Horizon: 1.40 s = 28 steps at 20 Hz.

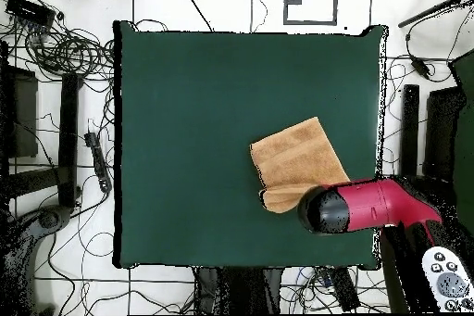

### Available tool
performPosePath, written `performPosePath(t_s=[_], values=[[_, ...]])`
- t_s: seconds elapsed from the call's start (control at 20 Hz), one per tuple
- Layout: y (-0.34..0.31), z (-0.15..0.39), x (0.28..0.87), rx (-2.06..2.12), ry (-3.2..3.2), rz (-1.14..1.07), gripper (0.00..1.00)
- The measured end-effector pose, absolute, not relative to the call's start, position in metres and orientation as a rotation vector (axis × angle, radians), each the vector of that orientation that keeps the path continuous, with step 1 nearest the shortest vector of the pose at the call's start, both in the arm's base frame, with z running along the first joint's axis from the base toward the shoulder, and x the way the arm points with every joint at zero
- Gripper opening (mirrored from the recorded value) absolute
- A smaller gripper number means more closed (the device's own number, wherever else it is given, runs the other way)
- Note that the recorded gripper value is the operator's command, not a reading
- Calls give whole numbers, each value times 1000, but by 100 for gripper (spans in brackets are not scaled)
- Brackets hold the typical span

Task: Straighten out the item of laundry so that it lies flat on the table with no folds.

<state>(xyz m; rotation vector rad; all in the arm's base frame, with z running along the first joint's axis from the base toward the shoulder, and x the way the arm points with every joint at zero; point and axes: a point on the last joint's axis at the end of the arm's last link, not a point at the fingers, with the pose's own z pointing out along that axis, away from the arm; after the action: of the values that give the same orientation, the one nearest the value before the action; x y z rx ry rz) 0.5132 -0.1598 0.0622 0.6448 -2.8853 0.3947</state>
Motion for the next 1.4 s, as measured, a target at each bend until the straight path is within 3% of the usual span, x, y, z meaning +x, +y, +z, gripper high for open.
performPosePath(t_s=[0.05,0.4,0.45,1.4], values=[[-160,62,513,642,-2886,392,100],[-161,65,517,518,-2929,305,100],[-166,66,518,465,-2949,278,0],[-171,66,517,429,-2956,258,0]])
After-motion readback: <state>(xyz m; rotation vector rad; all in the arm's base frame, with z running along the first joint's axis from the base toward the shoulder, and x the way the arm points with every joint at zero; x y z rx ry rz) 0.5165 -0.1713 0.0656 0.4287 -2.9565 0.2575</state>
